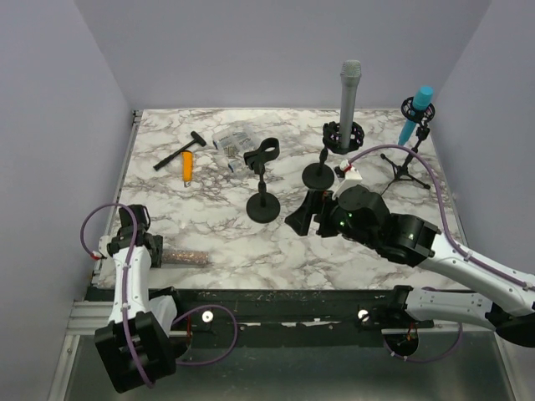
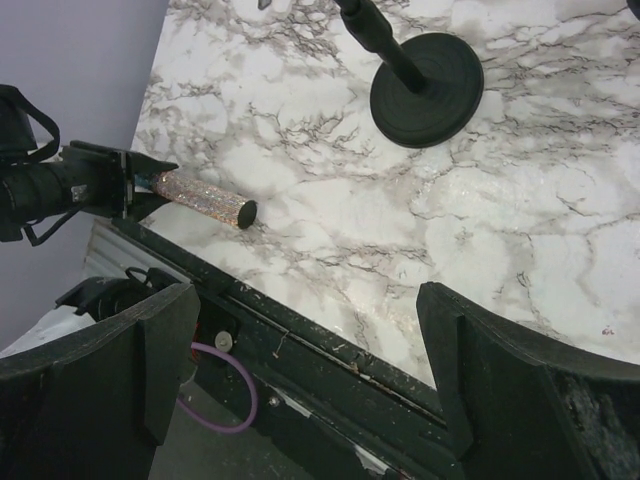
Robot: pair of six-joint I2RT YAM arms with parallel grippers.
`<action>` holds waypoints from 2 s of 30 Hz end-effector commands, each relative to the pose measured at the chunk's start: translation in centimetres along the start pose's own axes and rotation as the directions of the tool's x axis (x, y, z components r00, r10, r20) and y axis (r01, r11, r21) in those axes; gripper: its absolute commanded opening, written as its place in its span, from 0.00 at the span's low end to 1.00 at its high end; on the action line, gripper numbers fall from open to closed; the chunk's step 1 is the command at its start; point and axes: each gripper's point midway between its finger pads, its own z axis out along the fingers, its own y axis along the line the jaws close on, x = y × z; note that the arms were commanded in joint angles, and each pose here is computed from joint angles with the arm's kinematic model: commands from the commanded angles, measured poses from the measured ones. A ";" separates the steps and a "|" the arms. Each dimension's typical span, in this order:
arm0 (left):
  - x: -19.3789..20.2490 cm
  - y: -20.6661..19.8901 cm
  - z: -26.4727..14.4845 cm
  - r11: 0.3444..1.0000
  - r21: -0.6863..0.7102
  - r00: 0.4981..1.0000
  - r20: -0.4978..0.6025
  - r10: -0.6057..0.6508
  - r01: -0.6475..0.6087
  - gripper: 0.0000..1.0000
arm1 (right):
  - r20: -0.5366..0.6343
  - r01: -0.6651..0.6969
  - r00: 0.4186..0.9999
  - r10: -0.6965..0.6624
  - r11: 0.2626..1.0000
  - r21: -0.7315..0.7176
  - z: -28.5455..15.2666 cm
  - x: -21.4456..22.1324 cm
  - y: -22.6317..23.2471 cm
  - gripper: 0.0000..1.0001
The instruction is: Remove the microphone from the stand
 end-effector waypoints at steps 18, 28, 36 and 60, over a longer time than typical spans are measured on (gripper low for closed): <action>0.4 1.3 2.1 0.994 -0.004 0.993 -0.040 -0.107 0.107 0.55 | -0.004 0.038 0.999 -0.038 0.997 0.070 0.4 0.4 -1.5 1.00; -0.2 -0.5 0.1 0.992 0.122 0.999 -0.029 -0.040 0.043 0.93 | 0.005 0.066 0.998 -0.067 0.991 0.115 -0.3 -0.3 -2.2 1.00; 0.7 -2.2 -4.3 0.917 0.364 0.985 -0.002 0.175 -0.162 0.99 | 0.019 0.144 0.988 -0.150 0.971 0.192 -1.2 -2.1 -3.0 1.00; 14.0 -15.4 -34.3 -0.225 0.974 0.598 0.169 0.784 0.019 0.96 | 0.077 0.139 0.986 -0.151 0.980 0.142 -1.9 -5.0 -0.3 1.00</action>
